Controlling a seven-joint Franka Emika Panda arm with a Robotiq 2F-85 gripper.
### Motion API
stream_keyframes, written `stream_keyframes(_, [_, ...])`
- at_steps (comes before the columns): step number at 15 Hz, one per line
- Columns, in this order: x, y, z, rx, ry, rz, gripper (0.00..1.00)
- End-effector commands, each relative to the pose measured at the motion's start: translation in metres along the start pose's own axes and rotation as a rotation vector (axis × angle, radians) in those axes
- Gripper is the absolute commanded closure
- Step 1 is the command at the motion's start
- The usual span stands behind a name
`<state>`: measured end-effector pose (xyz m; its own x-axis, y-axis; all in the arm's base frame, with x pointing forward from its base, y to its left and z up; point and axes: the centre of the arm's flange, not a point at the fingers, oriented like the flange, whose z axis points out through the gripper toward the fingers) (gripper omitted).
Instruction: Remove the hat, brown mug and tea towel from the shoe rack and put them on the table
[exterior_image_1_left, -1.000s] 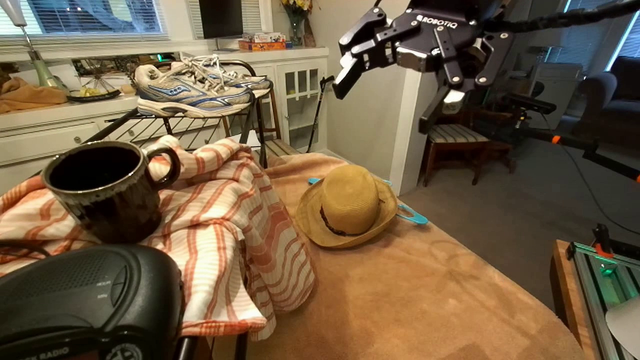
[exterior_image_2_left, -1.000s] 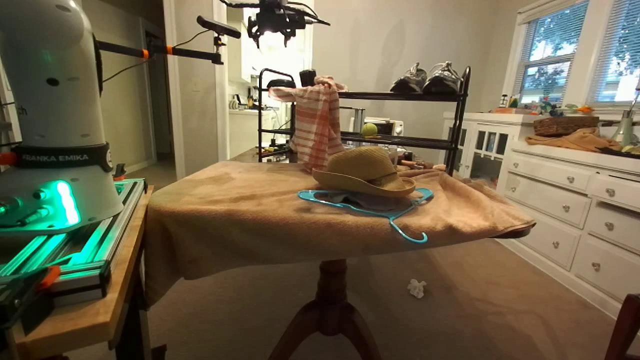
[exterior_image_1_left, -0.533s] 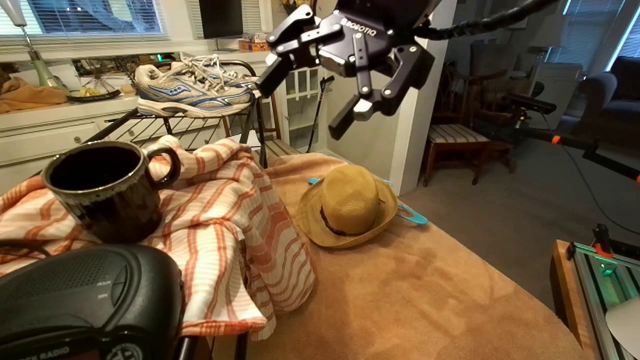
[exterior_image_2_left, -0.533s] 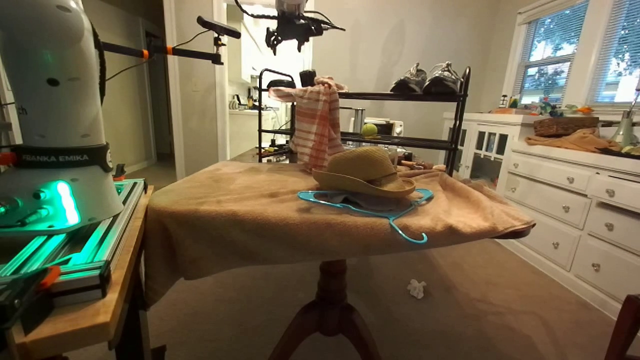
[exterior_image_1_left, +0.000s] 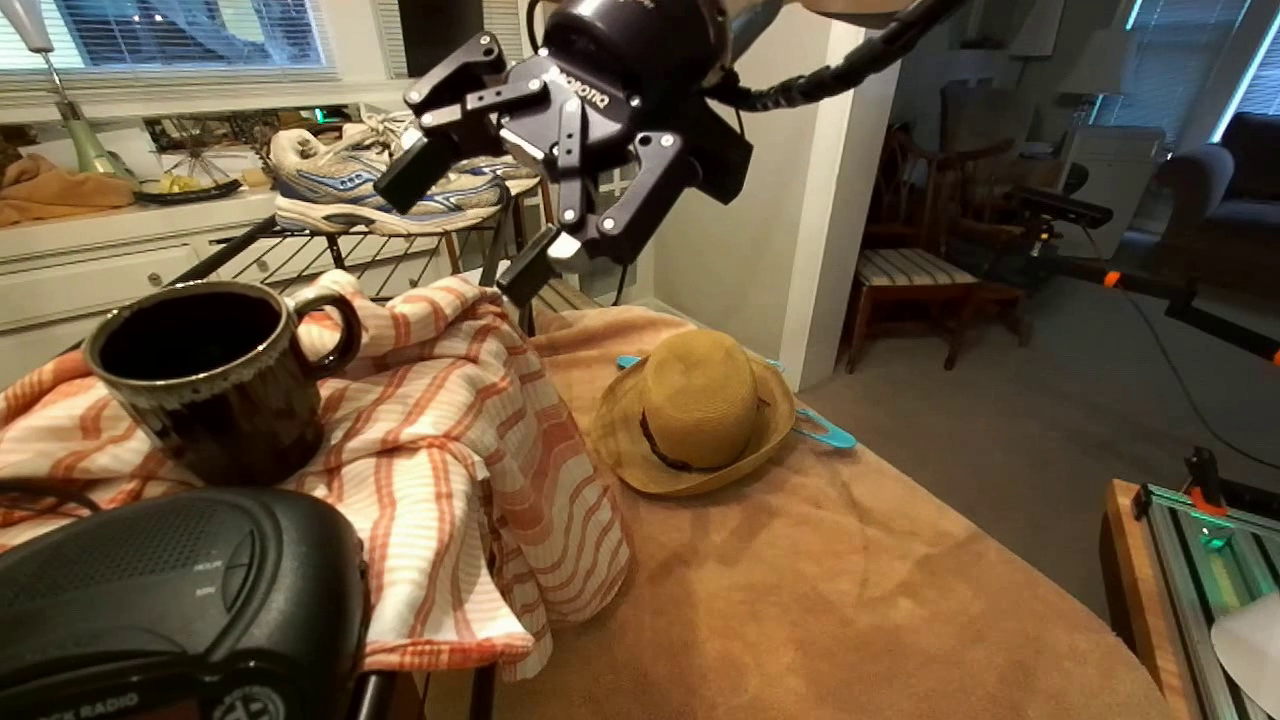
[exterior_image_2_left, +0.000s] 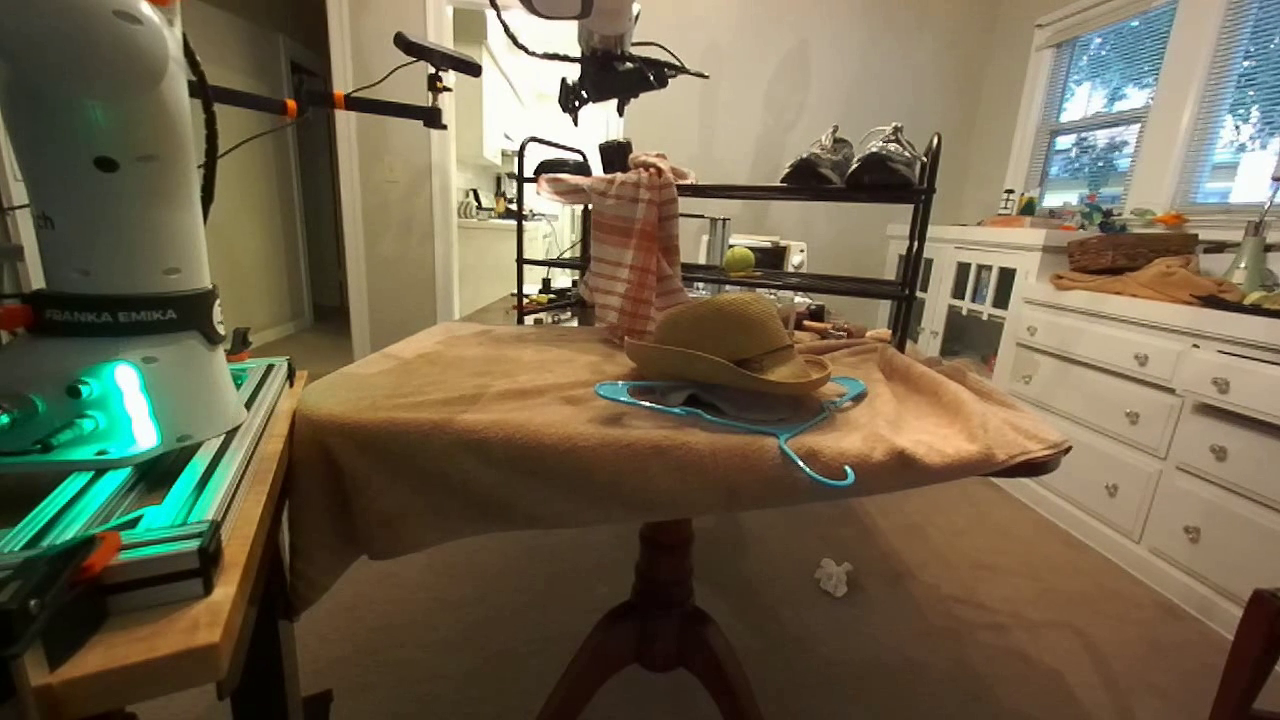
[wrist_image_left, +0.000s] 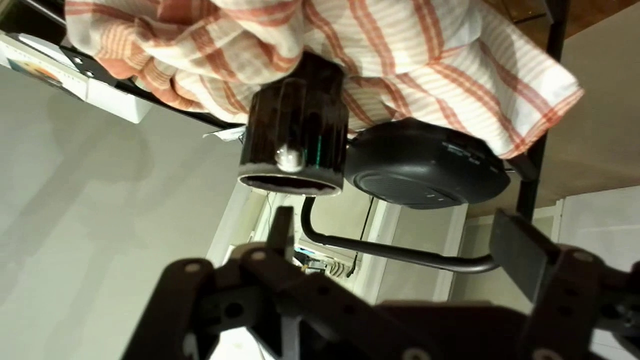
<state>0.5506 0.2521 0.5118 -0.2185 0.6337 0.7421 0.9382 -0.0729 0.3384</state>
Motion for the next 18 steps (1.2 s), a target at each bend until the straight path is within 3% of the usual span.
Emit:
stream_keyframes(1, [-0.001, 0.021, 0.024, -0.024, -0.003, -0.029, 0.00])
stream_keyframes(7, [-0.009, 0.036, 0.043, -0.004, 0.007, -0.041, 0.00])
stream_keyframes(10, [-0.013, 0.041, 0.047, 0.000, 0.014, -0.051, 0.05])
stream_keyframes(16, [-0.014, 0.049, 0.054, 0.009, 0.031, -0.071, 0.30])
stream_keyframes(18, [-0.014, 0.050, 0.056, 0.015, 0.036, -0.081, 0.29])
